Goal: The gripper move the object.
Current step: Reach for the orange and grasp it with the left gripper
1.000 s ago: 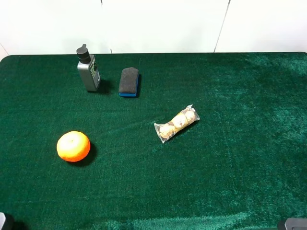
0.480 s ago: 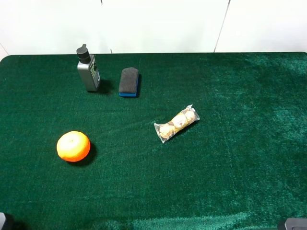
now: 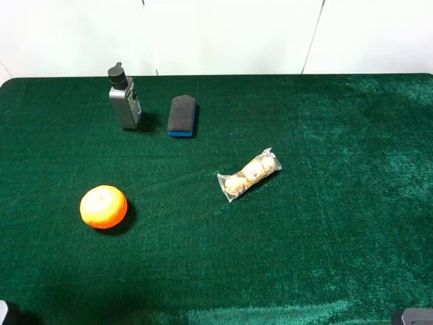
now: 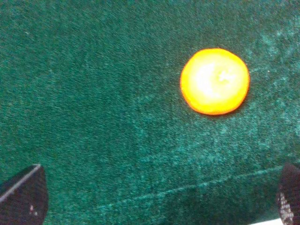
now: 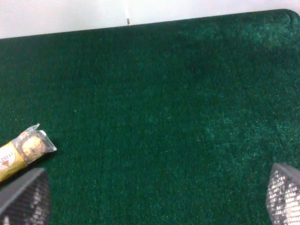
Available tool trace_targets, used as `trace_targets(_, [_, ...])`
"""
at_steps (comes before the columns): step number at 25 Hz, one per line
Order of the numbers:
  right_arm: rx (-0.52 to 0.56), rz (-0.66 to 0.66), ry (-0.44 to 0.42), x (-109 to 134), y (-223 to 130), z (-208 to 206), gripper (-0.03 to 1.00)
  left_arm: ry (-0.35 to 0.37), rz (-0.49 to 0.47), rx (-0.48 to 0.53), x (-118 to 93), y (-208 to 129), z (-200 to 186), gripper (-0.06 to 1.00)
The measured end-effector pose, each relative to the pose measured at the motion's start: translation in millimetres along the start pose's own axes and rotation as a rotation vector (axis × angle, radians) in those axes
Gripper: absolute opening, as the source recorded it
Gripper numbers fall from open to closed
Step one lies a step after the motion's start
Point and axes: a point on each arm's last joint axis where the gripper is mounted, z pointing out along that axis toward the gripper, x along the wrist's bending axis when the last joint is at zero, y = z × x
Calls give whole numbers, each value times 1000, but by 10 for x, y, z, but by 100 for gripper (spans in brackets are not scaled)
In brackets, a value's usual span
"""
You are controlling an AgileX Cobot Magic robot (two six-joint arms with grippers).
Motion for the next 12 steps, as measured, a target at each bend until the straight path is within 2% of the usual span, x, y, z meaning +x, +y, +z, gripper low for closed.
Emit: trace_targets(12, [0,0,0,0,0,0,69,-56,91,152,-112,302,414,99])
